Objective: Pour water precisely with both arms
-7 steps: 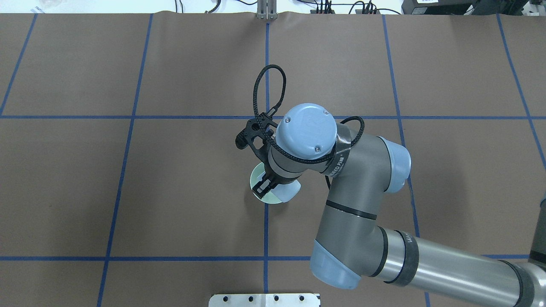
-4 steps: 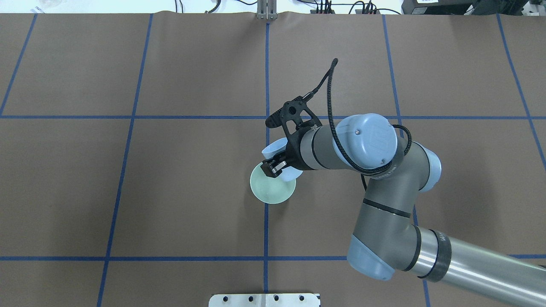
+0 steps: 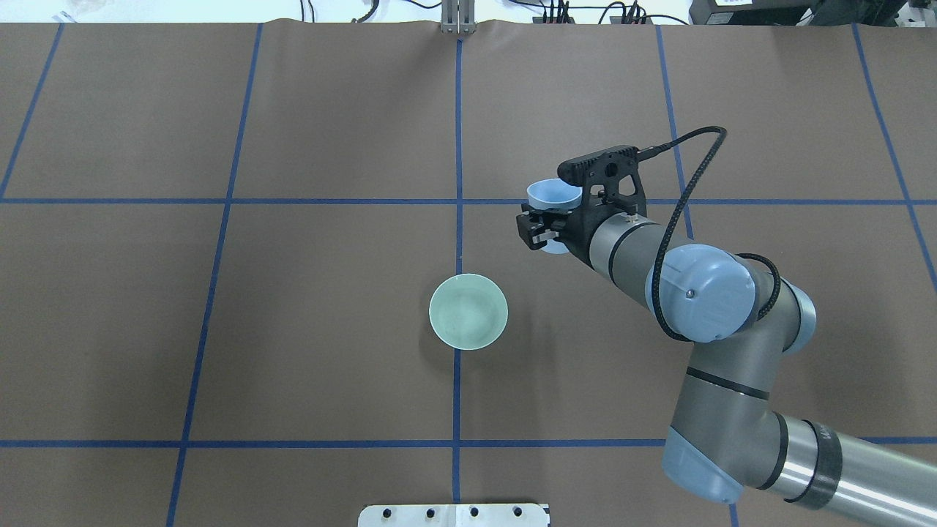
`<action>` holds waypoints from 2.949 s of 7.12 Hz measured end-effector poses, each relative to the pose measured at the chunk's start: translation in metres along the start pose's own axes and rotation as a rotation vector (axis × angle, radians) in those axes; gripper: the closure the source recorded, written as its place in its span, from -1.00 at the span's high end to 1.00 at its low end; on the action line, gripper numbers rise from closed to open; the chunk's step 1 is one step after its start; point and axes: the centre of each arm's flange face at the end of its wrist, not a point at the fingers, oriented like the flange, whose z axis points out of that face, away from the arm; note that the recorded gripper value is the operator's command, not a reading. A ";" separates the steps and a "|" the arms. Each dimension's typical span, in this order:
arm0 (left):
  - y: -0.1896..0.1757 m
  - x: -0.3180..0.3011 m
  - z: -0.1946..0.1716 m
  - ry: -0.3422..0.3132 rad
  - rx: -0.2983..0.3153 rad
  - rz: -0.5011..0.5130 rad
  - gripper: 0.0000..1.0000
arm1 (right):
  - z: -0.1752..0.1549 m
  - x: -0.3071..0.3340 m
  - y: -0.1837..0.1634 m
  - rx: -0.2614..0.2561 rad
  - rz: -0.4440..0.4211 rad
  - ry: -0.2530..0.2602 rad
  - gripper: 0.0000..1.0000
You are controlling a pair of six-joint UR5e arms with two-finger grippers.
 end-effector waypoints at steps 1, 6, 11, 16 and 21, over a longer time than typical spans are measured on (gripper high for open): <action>0.000 0.000 0.000 0.000 0.000 0.001 1.00 | -0.003 0.019 0.004 0.094 0.082 0.082 -1.00; -0.001 0.002 -0.002 0.000 0.015 0.014 1.00 | -0.016 0.175 0.089 0.379 0.235 0.429 -1.00; -0.002 0.003 -0.002 0.000 0.019 0.019 1.00 | 0.014 0.274 0.186 0.449 0.146 0.595 -0.28; -0.002 0.003 -0.002 0.002 0.019 0.018 1.00 | 0.022 0.289 0.198 0.557 0.196 0.594 1.00; -0.002 0.004 -0.002 0.004 0.021 0.012 1.00 | -0.008 0.256 0.143 0.522 0.223 0.552 1.00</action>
